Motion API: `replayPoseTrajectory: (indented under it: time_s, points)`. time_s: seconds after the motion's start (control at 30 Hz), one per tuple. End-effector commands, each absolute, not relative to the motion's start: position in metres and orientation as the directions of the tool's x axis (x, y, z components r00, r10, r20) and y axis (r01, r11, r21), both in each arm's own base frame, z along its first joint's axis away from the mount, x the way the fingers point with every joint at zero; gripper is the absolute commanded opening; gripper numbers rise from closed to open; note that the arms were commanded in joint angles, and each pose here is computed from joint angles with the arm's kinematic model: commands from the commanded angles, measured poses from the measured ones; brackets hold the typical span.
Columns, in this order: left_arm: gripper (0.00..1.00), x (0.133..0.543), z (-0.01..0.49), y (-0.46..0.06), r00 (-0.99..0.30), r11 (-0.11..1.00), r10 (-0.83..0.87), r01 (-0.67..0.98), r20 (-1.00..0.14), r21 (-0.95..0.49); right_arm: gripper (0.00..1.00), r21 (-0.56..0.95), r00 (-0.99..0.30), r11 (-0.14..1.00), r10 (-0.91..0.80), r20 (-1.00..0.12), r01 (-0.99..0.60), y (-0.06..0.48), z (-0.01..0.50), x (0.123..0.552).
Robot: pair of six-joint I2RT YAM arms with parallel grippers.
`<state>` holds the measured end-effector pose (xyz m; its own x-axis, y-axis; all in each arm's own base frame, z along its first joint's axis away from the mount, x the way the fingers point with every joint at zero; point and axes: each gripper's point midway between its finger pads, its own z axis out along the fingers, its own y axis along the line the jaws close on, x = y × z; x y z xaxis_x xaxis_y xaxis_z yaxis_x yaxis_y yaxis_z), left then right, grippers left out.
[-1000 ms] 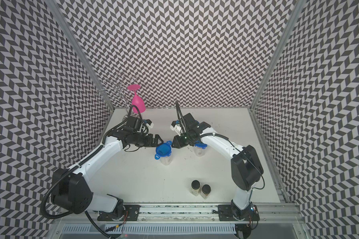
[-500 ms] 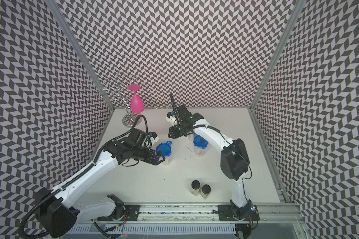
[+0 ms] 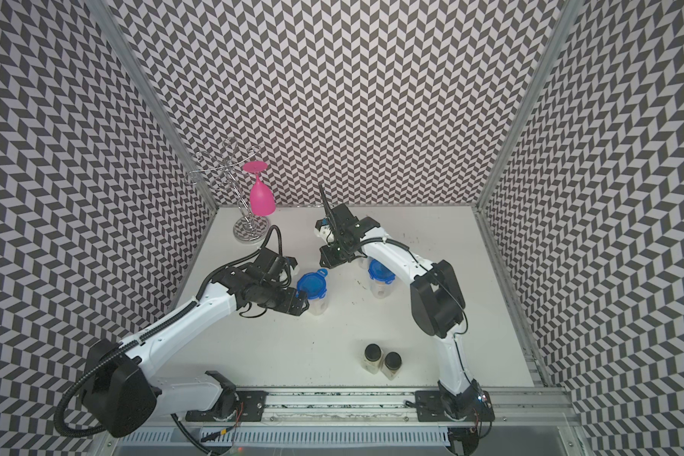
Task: Pack away toiletry kits
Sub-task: Close the fastener on the container.
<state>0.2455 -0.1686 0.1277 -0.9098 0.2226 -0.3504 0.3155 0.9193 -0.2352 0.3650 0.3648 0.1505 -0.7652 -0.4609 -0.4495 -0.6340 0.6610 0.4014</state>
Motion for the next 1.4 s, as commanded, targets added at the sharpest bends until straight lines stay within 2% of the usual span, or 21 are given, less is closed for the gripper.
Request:
replayPoseTrajectory:
  time_s: [0.0, 0.43, 0.6, 0.73, 0.8, 0.87, 0.97, 1.03, 1.37]
  points:
    - [0.94, 0.255, 0.134, -0.158, -0.905, 0.935, 0.195, 0.288, -0.379, -0.208, 0.18, 0.389, -0.746, 0.646, -0.481, -0.460, -0.657, 0.366, 0.151, 0.357]
    - [0.93, 0.272, 0.131, -0.131, -0.915, 0.952, 0.142, 0.231, -0.378, -0.200, 0.16, 0.397, -0.757, 0.654, -0.470, -0.454, -0.644, 0.348, 0.160, 0.333]
    - [0.93, 0.269, 0.134, -0.119, -0.927, 0.964, 0.107, 0.185, -0.360, -0.191, 0.16, 0.373, -0.774, 0.692, -0.454, -0.441, -0.618, 0.332, 0.164, 0.328]
    - [0.91, 0.261, 0.138, -0.106, -0.942, 0.960, 0.006, 0.099, -0.335, -0.262, 0.16, 0.312, -0.774, 0.730, -0.457, -0.439, -0.608, 0.317, 0.173, 0.331]
    - [0.87, 0.261, 0.146, -0.104, -0.941, 0.946, -0.048, 0.064, -0.334, -0.317, 0.16, 0.284, -0.766, 0.739, -0.462, -0.446, -0.611, 0.313, 0.180, 0.334]
    - [0.84, 0.264, 0.158, -0.115, -0.933, 0.920, -0.085, 0.062, -0.351, -0.388, 0.16, 0.288, -0.759, 0.730, -0.464, -0.457, -0.620, 0.315, 0.186, 0.333]
    - [0.81, 0.273, 0.201, -0.139, -0.885, 0.830, -0.167, 0.112, -0.435, -0.546, 0.16, 0.331, -0.759, 0.701, -0.472, -0.448, -0.631, 0.324, 0.182, 0.324]
    - [0.77, 0.274, 0.217, -0.152, -0.883, 0.788, -0.181, 0.133, -0.433, -0.601, 0.16, 0.358, -0.761, 0.685, -0.470, -0.448, -0.634, 0.329, 0.178, 0.321]
    - [0.67, 0.261, 0.199, -0.197, -0.917, 0.768, -0.109, 0.168, -0.384, -0.618, 0.16, 0.413, -0.757, 0.641, -0.473, -0.452, -0.647, 0.345, 0.173, 0.315]
